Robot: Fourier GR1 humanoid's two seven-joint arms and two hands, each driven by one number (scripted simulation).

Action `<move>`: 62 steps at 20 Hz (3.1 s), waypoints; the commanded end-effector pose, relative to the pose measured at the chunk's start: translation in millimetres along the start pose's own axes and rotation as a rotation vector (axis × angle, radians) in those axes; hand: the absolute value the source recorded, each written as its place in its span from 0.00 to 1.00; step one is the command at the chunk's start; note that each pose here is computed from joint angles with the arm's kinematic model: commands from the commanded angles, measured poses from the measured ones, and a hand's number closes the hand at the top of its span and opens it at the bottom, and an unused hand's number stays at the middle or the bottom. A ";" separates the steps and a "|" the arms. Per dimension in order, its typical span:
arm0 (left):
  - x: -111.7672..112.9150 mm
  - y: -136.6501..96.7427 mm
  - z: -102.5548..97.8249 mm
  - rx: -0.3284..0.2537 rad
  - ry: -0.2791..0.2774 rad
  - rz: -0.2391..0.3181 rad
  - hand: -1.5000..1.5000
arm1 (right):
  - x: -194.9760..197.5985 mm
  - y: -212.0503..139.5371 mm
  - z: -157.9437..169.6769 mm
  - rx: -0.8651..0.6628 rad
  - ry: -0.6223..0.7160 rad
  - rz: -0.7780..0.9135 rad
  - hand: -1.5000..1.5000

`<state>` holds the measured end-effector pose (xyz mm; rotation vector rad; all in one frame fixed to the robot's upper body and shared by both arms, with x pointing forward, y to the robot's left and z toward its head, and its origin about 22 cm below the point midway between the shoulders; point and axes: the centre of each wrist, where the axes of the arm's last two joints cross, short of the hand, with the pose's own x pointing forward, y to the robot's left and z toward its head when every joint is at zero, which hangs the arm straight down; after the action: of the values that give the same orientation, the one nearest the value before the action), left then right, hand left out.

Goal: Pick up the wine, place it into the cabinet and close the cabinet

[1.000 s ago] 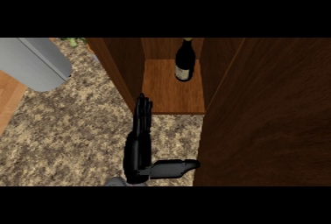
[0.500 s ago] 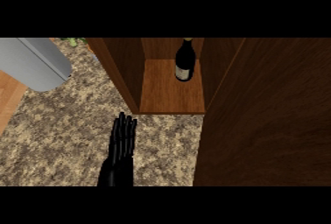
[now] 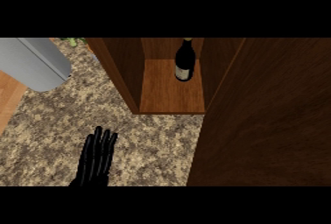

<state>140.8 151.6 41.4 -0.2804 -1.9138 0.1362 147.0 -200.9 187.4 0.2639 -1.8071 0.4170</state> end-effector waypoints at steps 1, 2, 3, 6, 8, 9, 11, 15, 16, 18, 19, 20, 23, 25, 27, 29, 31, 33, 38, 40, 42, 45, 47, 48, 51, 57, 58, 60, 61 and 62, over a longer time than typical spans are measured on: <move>33.6 17.0 10.7 -0.022 -0.003 -0.012 0.00 | 19.5 4.1 17.3 0.069 -0.027 -0.028 1.00; 2.1 29.4 23.6 -0.017 0.003 0.000 0.00 | 21.1 8.3 17.6 0.074 -0.014 -0.051 1.00; 26.1 42.1 10.5 -0.022 0.015 0.007 0.00 | 15.5 6.9 14.6 0.126 0.000 -0.092 1.00; 30.0 48.2 -6.9 0.007 -0.040 -0.012 0.00 | 20.8 17.5 20.9 0.163 0.057 -0.175 1.00; 34.3 59.2 -5.1 0.025 -0.021 -0.031 0.00 | 17.2 27.8 20.1 0.177 0.082 -0.198 1.00; 29.4 58.9 -5.0 0.039 -0.026 -0.026 0.00 | 7.5 19.6 17.6 0.170 0.055 -0.208 1.00; 47.4 75.8 -6.3 0.041 -0.060 -0.020 0.00 | 14.6 32.0 28.1 0.213 0.090 -0.255 1.00; 45.6 78.8 9.3 0.065 -0.051 -0.031 0.00 | 21.0 45.1 31.9 0.357 0.052 -0.183 1.00; 55.5 99.4 0.0 0.070 -0.064 -0.031 0.00 | 20.6 54.2 26.5 0.361 0.045 -0.151 1.00; 62.3 115.1 -11.2 0.067 -0.055 -0.030 0.00 | 23.7 56.4 29.6 0.418 0.049 -0.161 1.00; 62.9 108.5 3.0 0.077 -0.054 -0.023 0.00 | 14.7 64.0 22.1 0.425 0.039 -0.169 1.00; 67.4 126.8 -7.7 0.091 -0.068 -0.035 0.00 | 31.8 65.9 33.3 0.406 0.040 -0.193 1.00; 76.0 135.4 0.2 0.068 -0.054 -0.045 0.00 | 27.1 83.3 26.1 0.431 0.040 -0.196 1.00; 81.9 145.9 -19.1 0.088 -0.049 -0.060 0.00 | 33.2 89.1 28.7 0.445 0.029 -0.201 1.00; 79.1 150.7 -17.8 0.057 -0.058 -0.068 0.00 | 21.1 106.5 13.3 0.473 0.038 -0.197 1.00; 90.0 146.2 -6.1 0.056 -0.050 -0.059 0.00 | 23.2 109.3 14.6 0.426 0.047 -0.226 1.00; 88.9 155.3 -13.0 0.071 -0.056 -0.079 0.00 | 19.4 118.4 9.6 0.439 0.032 -0.214 1.00; 90.0 164.4 -9.2 0.064 -0.036 -0.061 0.00 | 19.4 118.5 7.6 0.412 0.015 -0.214 1.00; 85.0 168.5 -18.5 0.049 -0.028 -0.062 0.00 | 22.0 121.9 -0.2 0.394 -0.028 -0.179 1.00; 91.6 157.3 -27.9 0.039 -0.016 -0.040 0.00 | 13.3 138.7 -3.1 0.392 -0.049 -0.146 1.00; 101.9 158.5 -24.3 0.029 -0.016 -0.016 0.00 | 17.8 140.5 -12.2 0.321 -0.055 -0.126 1.00; 88.1 162.1 -27.5 0.036 -0.042 0.004 0.00 | 18.0 143.6 -25.2 0.312 -0.050 -0.115 1.00; 86.4 160.8 -29.4 0.035 -0.033 0.011 0.00 | 14.3 149.8 -36.7 0.298 -0.047 -0.094 1.00; 93.7 157.2 -32.7 0.024 -0.032 0.029 0.00 | 15.7 152.5 -36.5 0.308 -0.057 -0.091 1.00; 90.7 155.1 -40.9 0.026 -0.040 0.018 0.00 | 23.5 146.2 -51.8 0.317 -0.026 -0.132 1.00; 90.5 143.0 -43.7 0.007 -0.024 0.030 0.00 | 36.2 146.3 -102.9 0.291 -0.037 -0.137 1.00; 86.1 148.6 -40.8 0.028 -0.022 0.043 0.00 | 49.9 145.2 -112.5 0.304 -0.038 -0.131 1.00; 75.5 147.2 -41.9 0.046 -0.027 0.016 0.00 | 48.7 155.2 -135.1 0.271 -0.050 -0.122 1.00; 78.1 152.2 -43.3 0.024 -0.019 0.024 0.00 | 60.3 161.1 -143.1 0.263 -0.061 -0.102 1.00; 85.0 153.9 -48.0 0.030 -0.023 0.039 0.00 | 56.2 158.9 -161.4 0.242 -0.051 -0.099 1.00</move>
<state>172.2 317.2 96.7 -0.2897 -1.9306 0.1866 184.1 -16.1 234.3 0.5563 -1.7694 0.5870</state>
